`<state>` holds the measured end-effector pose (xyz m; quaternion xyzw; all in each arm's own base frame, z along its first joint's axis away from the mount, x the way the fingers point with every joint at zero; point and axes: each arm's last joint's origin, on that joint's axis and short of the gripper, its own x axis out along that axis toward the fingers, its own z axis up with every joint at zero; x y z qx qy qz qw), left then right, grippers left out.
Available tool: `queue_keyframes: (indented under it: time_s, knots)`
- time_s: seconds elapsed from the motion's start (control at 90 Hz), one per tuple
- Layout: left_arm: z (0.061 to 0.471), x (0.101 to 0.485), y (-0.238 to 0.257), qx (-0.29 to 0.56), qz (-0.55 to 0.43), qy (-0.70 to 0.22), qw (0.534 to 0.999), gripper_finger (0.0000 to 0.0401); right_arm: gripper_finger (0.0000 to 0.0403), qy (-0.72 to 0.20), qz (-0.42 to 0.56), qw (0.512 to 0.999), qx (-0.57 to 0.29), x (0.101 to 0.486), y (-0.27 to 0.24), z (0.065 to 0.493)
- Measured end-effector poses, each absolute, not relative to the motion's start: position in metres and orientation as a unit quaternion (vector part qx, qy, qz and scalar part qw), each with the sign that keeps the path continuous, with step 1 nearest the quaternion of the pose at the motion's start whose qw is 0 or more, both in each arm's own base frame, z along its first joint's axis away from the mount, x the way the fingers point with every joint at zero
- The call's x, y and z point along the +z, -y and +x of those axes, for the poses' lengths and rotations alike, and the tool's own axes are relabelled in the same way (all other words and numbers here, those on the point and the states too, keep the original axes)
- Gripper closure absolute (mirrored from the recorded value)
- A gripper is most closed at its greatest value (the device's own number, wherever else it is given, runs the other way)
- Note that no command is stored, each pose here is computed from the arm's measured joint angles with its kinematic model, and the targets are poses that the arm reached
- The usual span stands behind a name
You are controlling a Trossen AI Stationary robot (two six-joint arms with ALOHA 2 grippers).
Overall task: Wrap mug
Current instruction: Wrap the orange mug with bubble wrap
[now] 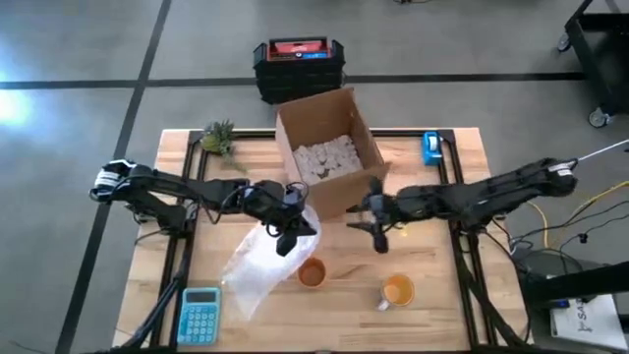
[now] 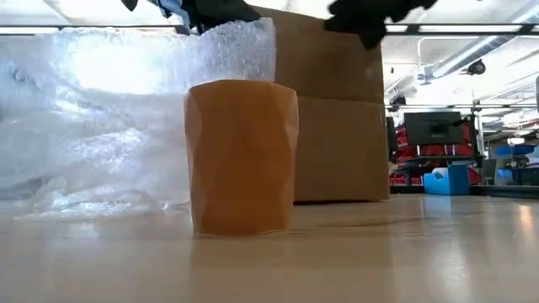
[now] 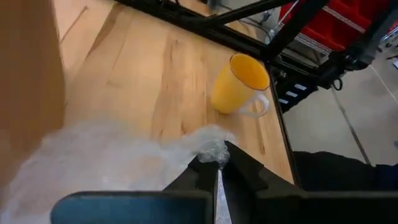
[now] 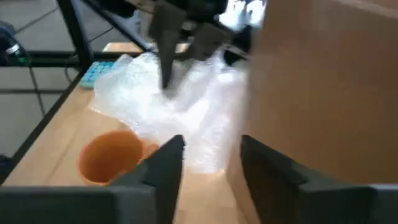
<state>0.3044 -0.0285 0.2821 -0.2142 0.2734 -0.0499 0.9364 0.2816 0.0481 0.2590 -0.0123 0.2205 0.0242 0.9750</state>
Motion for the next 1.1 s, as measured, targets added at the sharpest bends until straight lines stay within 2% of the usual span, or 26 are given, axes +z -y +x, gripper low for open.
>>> queue_keyframes:
  time_s: [0.122,0.256,0.356,0.533,0.644,0.856,0.989,1.1]
  knots:
    - [0.296,0.278,0.029,-0.038,-0.219,-0.312,0.924,0.0401,0.0181,-0.251,-0.018,0.967,0.025,0.247,-0.056,0.305]
    - [0.282,0.278,0.040,-0.045,-0.216,-0.354,0.909,0.0401,0.0174,-0.297,-0.037,0.954,0.024,0.226,-0.060,0.326]
    - [0.267,0.283,0.049,-0.053,-0.215,-0.381,0.898,0.0401,0.0186,-0.325,-0.066,0.943,0.009,0.206,-0.062,0.342]
    - [0.248,0.286,0.061,-0.039,-0.212,-0.408,0.887,0.0401,0.0216,-0.350,-0.150,0.914,-0.141,0.177,-0.054,0.370]
    - [0.244,0.287,0.064,-0.038,-0.212,-0.404,0.889,0.0401,0.0231,-0.353,-0.191,0.894,-0.199,0.168,-0.048,0.391]
    - [0.244,0.285,0.067,-0.039,-0.212,-0.408,0.888,0.0401,0.0252,-0.356,-0.208,0.885,-0.216,0.157,-0.041,0.427]
    - [0.244,0.283,0.067,-0.038,-0.209,-0.413,0.886,0.0401,0.0261,-0.346,-0.234,0.883,-0.214,0.165,-0.037,0.445]
    - [0.243,0.283,0.067,-0.038,-0.209,-0.413,0.886,0.0401,0.0267,-0.375,-0.271,0.858,-0.221,0.176,-0.031,0.447]
